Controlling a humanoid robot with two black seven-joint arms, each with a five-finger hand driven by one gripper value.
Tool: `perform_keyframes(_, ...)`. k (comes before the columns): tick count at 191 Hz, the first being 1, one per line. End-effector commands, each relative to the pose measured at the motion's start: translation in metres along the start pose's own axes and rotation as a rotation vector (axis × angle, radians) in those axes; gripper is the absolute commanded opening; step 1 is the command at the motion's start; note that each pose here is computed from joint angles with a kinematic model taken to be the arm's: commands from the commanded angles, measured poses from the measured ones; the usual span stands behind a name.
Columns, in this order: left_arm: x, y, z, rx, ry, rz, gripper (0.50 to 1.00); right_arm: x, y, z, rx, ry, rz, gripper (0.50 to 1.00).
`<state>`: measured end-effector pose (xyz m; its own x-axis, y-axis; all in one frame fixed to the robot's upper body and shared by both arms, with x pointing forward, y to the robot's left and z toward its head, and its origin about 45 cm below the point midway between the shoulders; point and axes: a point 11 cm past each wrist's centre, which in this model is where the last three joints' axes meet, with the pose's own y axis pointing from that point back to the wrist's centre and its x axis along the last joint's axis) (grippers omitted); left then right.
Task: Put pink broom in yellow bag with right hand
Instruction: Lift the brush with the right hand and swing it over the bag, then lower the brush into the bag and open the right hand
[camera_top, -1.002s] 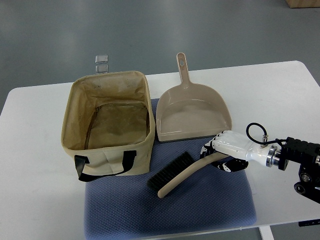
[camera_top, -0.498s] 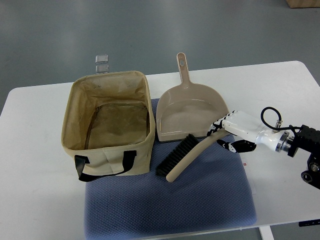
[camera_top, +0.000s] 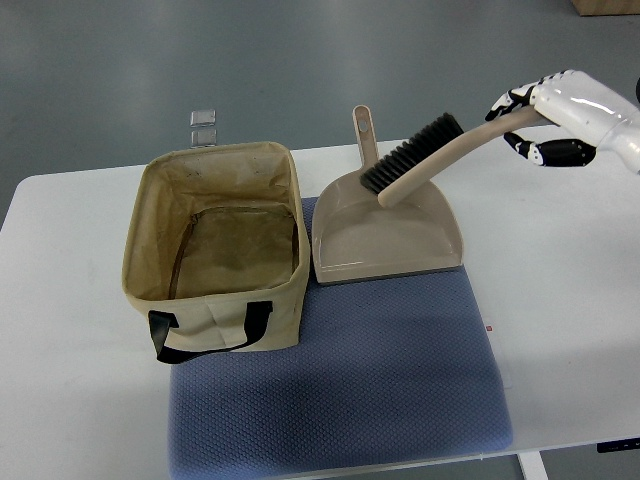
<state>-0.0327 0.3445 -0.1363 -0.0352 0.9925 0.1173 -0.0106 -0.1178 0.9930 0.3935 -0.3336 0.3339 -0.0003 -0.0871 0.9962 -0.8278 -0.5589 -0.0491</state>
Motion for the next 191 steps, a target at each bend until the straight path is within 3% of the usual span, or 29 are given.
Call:
perform_keyframes(1,0.000,0.000,0.001,-0.001,0.000,0.000,1.000,0.027,-0.016,-0.004,0.025,0.027,0.047,0.500)
perform_keyframes(54,0.000,0.000,0.000,0.000,0.000,0.000,1.000,0.052,-0.081,-0.068,0.206,-0.029,0.086,0.500)
perform_keyframes(108,0.000,0.000,0.000,0.000,0.000,0.000,1.000,0.017,-0.115,-0.137,0.364,-0.114,0.054,0.500)
perform_keyframes(110,0.000,0.000,0.000,0.000,0.000,0.000,1.000,0.015,-0.115,-0.139,0.368,-0.116,0.049,0.507)
perform_keyframes(111,0.000,0.000,0.000,0.000,0.000,0.000,1.000,0.014,-0.116,-0.140,0.371,-0.116,0.048,0.545)
perform_keyframes(112,0.000,0.000,0.000,0.000,0.000,0.000,1.000,0.014,-0.116,-0.140,0.371,-0.116,0.048,0.545)
perform_keyframes(113,0.000,0.000,0.000,0.000,0.000,0.000,1.000,0.013,-0.116,-0.142,0.375,-0.117,0.045,0.588)
perform_keyframes(116,0.000,0.000,0.000,0.000,0.000,0.001,1.000,0.011,-0.116,-0.144,0.379,-0.119,0.043,0.623)
perform_keyframes(117,0.000,0.000,0.001,-0.001,0.000,0.000,1.000,0.011,-0.117,-0.145,0.381,-0.121,0.045,0.666)
perform_keyframes(118,0.000,0.000,0.001,-0.001,0.000,0.000,1.000,0.011,-0.117,-0.145,0.381,-0.121,0.045,0.666)
perform_keyframes(119,0.000,0.000,0.000,0.000,0.000,0.000,1.000,0.011,-0.117,-0.146,0.383,-0.124,0.044,0.702)
perform_keyframes(123,0.000,0.000,0.000,0.000,0.000,0.000,1.000,0.009,-0.118,-0.148,0.386,-0.129,0.043,0.764)
perform_keyframes(137,0.000,0.000,0.000,0.000,0.000,0.001,1.000,0.004,-0.117,-0.150,0.386,-0.151,0.038,0.907)
perform_keyframes(191,0.000,0.000,0.001,-0.003,0.000,-0.002,1.000,0.008,-0.113,-0.138,0.356,-0.165,0.062,0.924)
